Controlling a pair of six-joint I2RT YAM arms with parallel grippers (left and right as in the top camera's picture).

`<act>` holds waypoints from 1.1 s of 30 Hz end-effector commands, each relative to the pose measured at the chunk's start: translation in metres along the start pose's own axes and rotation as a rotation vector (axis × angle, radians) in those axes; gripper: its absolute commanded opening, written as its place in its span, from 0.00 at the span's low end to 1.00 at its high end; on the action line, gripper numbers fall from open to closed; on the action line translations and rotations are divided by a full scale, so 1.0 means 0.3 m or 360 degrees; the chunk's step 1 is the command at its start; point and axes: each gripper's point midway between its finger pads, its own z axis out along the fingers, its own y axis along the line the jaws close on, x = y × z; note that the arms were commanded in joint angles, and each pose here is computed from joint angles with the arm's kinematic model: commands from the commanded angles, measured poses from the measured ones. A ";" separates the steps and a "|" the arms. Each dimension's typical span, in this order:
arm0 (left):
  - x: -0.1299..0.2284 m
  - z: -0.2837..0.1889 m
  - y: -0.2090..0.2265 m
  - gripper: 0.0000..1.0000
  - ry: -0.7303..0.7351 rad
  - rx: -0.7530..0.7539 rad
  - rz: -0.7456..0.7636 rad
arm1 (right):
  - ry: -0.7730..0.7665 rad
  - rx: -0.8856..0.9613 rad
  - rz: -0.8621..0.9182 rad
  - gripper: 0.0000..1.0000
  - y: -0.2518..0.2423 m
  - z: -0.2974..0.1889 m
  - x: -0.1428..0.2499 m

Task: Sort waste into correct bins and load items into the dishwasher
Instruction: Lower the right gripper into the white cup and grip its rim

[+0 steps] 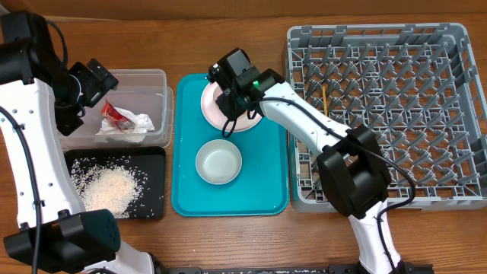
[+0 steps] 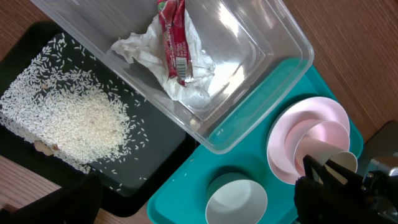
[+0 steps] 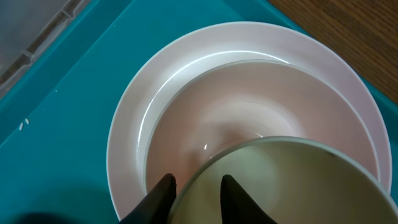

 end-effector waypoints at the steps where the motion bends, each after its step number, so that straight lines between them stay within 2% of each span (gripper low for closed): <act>1: -0.002 -0.045 -0.012 1.00 -0.0057 0.0041 0.0032 | -0.0107 0.0014 -0.0009 0.26 -0.004 -0.072 -0.062; 33: -0.002 -0.045 -0.013 1.00 -0.0057 0.0041 0.0032 | -0.0135 0.0018 -0.0025 0.26 0.002 -0.144 -0.089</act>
